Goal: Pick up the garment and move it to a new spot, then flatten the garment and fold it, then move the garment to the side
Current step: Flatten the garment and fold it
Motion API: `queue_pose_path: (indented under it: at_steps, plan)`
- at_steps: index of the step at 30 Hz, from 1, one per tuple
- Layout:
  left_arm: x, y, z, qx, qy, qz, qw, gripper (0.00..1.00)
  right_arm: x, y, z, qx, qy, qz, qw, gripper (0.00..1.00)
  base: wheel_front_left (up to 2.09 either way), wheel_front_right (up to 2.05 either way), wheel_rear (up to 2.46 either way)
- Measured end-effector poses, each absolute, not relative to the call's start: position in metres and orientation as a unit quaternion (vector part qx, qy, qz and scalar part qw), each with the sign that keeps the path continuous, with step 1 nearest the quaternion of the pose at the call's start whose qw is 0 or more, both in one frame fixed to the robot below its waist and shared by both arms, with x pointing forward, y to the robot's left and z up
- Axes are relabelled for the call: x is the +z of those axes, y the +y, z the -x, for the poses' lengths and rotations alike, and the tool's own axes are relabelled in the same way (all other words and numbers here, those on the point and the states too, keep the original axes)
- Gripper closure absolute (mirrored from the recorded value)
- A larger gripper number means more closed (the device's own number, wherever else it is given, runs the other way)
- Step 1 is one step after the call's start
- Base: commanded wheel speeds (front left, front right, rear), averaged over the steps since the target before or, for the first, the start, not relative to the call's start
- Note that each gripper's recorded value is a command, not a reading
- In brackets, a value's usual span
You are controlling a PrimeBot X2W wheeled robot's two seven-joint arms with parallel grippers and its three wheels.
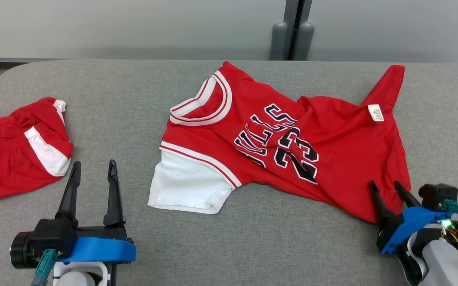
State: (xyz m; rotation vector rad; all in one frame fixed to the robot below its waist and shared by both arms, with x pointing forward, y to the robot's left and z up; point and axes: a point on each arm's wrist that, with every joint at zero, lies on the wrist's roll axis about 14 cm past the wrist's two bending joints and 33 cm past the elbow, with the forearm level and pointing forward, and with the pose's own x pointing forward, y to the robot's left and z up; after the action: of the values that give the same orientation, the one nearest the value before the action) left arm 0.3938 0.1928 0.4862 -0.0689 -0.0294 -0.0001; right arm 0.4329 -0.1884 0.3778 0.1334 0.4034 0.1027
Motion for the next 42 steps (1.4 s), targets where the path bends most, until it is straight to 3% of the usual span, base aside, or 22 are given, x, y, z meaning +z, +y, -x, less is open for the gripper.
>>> queue_pose_path:
  at_steps: [1,2,3,4,5,6,7,17,32,42]
  plan:
    - [0.485,0.193,-0.394,0.001,-0.013,0.034,0.999,0.0,0.377,-0.189,-0.435,0.051,0.202,-0.064,0.976,0.0,0.0,0.0,0.0]
    - [0.484,0.194,-0.394,0.001,-0.012,0.034,0.999,0.0,0.376,-0.189,-0.436,0.051,0.204,-0.063,0.976,0.24,0.0,0.0,0.0]
    - [0.483,0.194,-0.394,0.002,-0.011,0.034,0.999,0.0,0.375,-0.189,-0.438,0.051,0.206,-0.063,0.975,0.35,0.0,0.0,0.0]
    - [0.483,0.194,-0.395,0.002,-0.01,0.034,0.999,0.0,0.375,-0.188,-0.44,0.051,0.208,-0.063,0.975,0.52,0.0,0.0,0.0]
    - [0.482,0.194,-0.395,0.002,-0.009,0.034,0.999,0.0,0.374,-0.188,-0.441,0.052,0.21,-0.062,0.974,0.77,0.0,0.0,0.0]
    - [0.482,0.194,-0.395,0.002,-0.009,0.034,0.999,0.0,0.373,-0.187,-0.443,0.054,0.212,-0.06,0.974,0.92,0.0,0.0,0.0]
    - [0.481,0.194,-0.396,0.002,-0.008,0.034,0.999,0.0,0.373,-0.186,-0.445,0.057,0.213,-0.057,0.974,1.0,0.0,0.0,0.0]
    - [0.487,0.192,-0.394,0.003,-0.015,0.039,0.999,0.0,0.402,-0.178,-0.45,0.072,0.164,-0.069,0.981,1.0,0.0,0.0,0.0]
    - [0.491,0.171,-0.395,-0.025,-0.022,0.047,0.998,0.0,0.42,-0.16,-0.374,0.093,0.137,-0.182,0.969,1.0,0.0,0.0,0.0]
    - [0.489,0.163,-0.4,-0.038,-0.019,0.047,0.998,0.0,0.465,-0.176,-0.394,0.095,0.072,-0.152,0.981,1.0,0.0,0.0,0.0]
